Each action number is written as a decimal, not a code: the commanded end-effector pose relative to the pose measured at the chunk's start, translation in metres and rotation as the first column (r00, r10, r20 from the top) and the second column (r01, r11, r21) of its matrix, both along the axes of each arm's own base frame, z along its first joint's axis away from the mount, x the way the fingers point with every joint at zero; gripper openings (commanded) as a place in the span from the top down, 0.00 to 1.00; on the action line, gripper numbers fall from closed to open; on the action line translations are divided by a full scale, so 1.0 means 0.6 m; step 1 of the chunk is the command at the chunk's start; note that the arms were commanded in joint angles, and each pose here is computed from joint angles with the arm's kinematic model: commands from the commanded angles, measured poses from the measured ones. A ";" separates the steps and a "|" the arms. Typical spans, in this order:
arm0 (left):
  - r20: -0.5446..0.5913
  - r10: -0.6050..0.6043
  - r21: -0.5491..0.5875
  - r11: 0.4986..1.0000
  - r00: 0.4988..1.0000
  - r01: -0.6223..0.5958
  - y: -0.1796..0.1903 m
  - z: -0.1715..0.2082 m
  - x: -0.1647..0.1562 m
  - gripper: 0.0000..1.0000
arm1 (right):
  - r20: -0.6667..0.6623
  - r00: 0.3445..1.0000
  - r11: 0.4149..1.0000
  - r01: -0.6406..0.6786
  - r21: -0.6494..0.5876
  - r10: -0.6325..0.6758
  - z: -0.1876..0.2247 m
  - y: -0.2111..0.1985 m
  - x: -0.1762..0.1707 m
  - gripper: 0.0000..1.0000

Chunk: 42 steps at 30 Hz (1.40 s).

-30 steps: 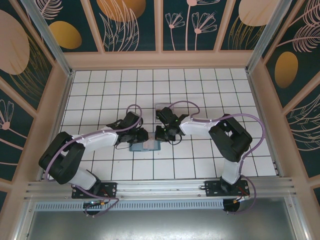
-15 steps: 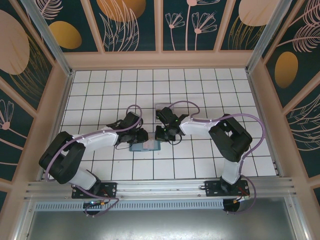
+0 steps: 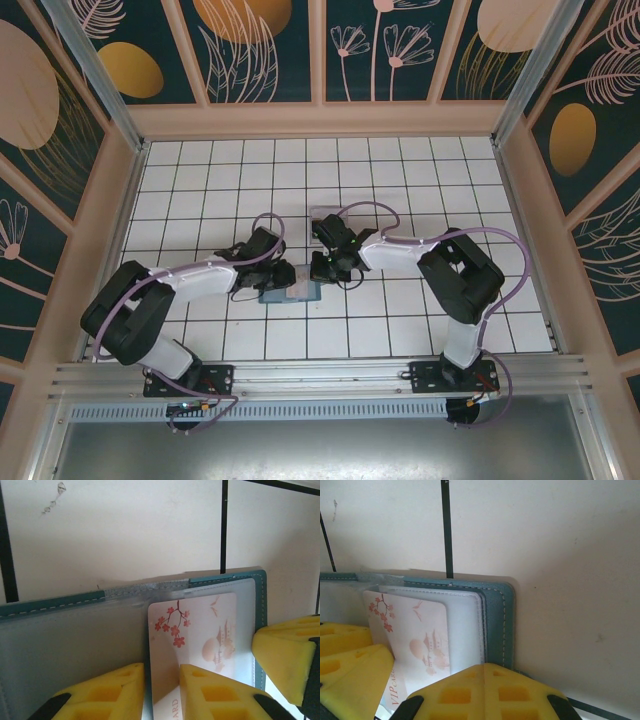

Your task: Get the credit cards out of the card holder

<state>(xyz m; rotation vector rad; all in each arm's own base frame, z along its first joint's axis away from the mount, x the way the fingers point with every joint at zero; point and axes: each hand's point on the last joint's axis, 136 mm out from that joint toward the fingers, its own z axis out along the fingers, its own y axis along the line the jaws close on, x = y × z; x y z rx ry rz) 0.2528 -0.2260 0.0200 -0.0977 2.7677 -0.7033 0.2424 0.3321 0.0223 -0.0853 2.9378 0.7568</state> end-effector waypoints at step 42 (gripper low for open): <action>-0.015 -0.028 -0.090 0.996 0.999 0.027 0.047 0.022 -0.028 0.88 | -0.044 0.999 0.996 0.008 -0.086 -0.012 -0.033 -0.034 -0.015 0.95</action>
